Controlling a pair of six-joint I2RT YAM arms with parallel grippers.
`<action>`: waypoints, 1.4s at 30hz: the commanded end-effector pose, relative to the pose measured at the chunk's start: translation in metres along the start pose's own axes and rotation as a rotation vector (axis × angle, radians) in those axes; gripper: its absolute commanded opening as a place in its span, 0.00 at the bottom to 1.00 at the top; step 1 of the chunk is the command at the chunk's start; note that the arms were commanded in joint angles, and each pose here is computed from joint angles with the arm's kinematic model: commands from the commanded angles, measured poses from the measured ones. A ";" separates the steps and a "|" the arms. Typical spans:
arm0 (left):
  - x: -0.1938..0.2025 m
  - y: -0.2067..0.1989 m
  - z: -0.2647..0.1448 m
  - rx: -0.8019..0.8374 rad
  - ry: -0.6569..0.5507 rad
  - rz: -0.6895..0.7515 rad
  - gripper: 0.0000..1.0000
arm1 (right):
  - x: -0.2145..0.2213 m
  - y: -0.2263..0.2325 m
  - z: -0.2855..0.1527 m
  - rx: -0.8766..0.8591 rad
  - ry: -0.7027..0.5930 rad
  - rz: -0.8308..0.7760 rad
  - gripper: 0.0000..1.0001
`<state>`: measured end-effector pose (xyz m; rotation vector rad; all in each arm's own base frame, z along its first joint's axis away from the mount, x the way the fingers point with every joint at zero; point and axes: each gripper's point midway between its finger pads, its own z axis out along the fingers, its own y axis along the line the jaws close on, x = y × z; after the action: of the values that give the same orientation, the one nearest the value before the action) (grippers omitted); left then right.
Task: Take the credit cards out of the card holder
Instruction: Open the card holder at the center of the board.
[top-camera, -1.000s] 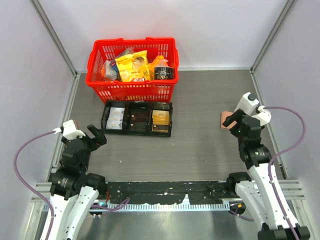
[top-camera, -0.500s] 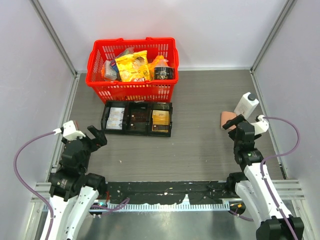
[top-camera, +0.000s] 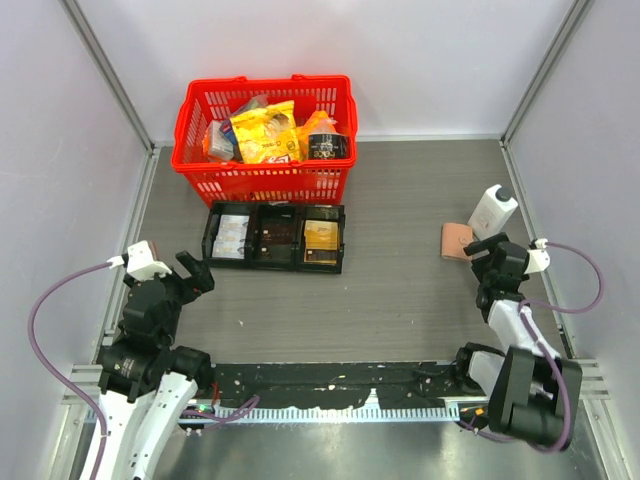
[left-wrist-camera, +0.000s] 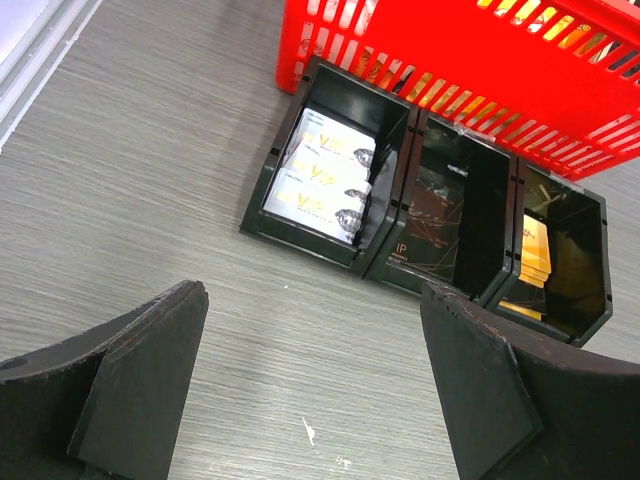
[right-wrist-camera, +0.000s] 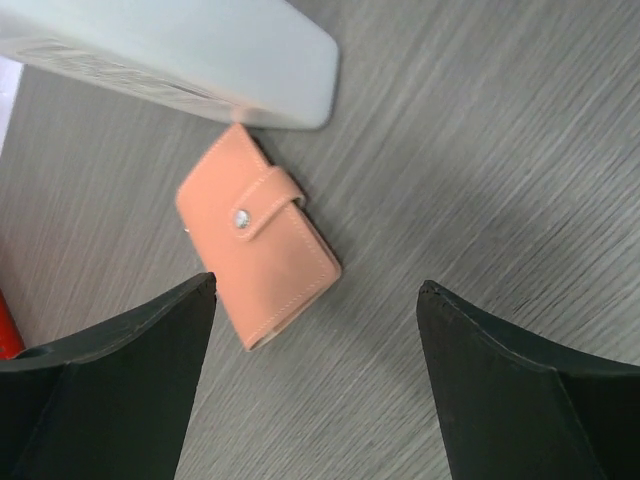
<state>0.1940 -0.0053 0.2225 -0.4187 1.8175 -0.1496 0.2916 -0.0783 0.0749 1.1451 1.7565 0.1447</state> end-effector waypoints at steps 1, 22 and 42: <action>-0.005 -0.006 0.000 0.026 -0.010 0.012 0.92 | 0.005 0.024 0.013 -0.167 0.051 0.104 0.82; -0.003 -0.007 0.002 0.028 0.001 0.020 0.92 | 0.020 0.013 0.042 -0.166 0.081 0.209 0.43; -0.003 -0.008 0.002 0.034 0.002 0.021 0.92 | 0.008 0.010 0.043 -0.149 0.029 0.231 0.42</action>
<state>0.1951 -0.0089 0.2205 -0.3974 1.8345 -0.1579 0.3202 -0.0739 0.0406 1.2565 1.6578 0.4362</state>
